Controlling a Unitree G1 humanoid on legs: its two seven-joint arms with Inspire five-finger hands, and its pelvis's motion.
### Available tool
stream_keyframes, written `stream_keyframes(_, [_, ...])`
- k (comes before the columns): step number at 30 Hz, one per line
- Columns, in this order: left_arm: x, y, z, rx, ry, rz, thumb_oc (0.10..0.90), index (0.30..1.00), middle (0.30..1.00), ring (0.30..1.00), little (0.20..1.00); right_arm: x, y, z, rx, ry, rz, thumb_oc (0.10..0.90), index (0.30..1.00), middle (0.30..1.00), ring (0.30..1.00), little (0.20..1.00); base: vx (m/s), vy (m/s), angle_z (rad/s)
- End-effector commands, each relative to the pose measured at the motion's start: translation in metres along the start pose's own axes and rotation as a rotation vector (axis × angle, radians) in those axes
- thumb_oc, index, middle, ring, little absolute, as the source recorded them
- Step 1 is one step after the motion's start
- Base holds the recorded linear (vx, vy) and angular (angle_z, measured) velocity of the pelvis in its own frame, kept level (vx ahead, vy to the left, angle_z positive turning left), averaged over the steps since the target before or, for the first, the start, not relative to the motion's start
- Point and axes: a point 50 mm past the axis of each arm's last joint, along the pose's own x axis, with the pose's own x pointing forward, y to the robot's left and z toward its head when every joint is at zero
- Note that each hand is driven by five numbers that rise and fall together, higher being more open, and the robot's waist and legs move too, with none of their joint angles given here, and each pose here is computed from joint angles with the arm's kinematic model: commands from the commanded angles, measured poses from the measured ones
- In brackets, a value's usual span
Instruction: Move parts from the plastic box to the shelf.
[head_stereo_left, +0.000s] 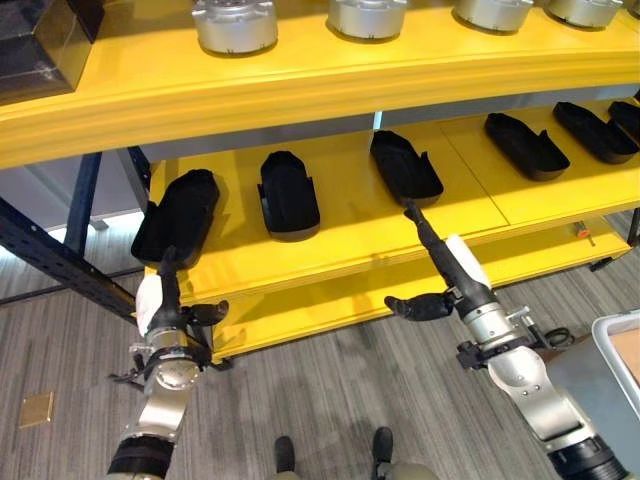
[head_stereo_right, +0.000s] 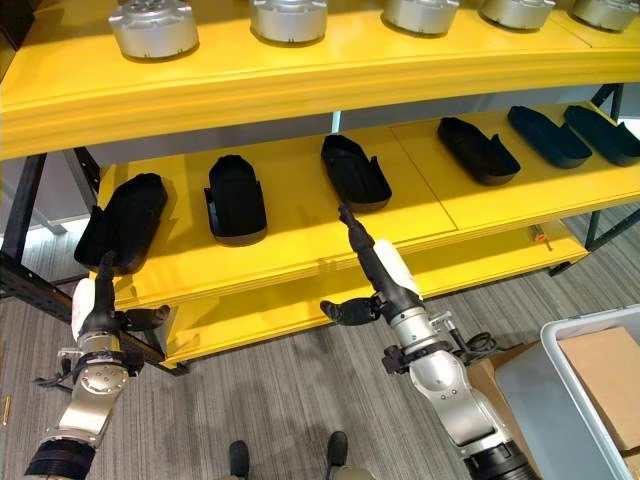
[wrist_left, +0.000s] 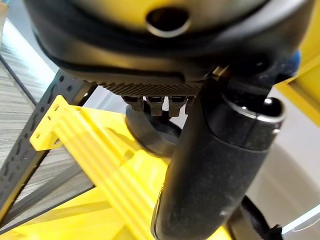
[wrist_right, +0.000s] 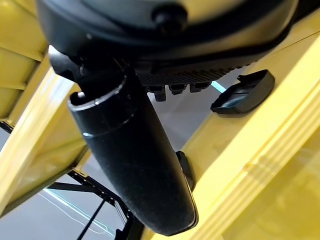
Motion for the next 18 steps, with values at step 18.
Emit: stream_keyframes(18, [0.064, 0.056, 0.049, -0.032, -0.061, 0.306, 0.9, 1.0, 1.0, 1.0, 1.0, 0.021, -0.015, 0.044, 0.034, -0.26, -0.085, 0.9, 1.0, 1.0, 1.0, 1.0, -0.01, 0.003, -0.01])
